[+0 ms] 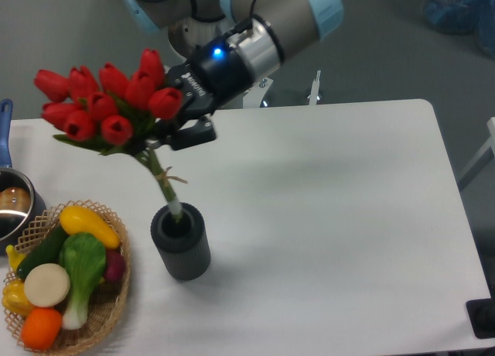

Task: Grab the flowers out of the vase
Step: 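Raise the tulips clear of the vase and carry them up and away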

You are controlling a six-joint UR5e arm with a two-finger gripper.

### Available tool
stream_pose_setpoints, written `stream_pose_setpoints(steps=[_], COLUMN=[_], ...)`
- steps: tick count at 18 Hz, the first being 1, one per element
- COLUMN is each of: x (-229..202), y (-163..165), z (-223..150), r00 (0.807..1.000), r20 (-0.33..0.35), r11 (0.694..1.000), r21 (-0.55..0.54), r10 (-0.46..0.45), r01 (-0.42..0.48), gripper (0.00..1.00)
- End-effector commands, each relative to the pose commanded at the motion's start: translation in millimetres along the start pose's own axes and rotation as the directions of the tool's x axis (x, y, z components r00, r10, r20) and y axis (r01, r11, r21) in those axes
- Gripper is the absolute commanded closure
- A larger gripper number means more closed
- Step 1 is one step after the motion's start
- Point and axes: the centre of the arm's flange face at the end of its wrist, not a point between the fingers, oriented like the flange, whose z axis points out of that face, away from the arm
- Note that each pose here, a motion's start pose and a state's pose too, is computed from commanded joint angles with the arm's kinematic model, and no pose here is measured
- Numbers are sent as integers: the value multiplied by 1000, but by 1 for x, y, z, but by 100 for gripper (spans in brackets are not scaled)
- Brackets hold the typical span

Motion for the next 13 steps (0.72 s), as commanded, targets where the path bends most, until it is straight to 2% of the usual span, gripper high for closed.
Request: stream_pose_setpoints(steps=[4,7,13], x=[-12,-27,-38], y=[-3,3,6], z=[-38,-66,-89], r00=[994,987,980], r20=[107,157,200], r11=[998,999,999], r21=[-56,-47,-43], r10=[-4,-18,-19], r01=[10,25,29], gripper=[56,56,56])
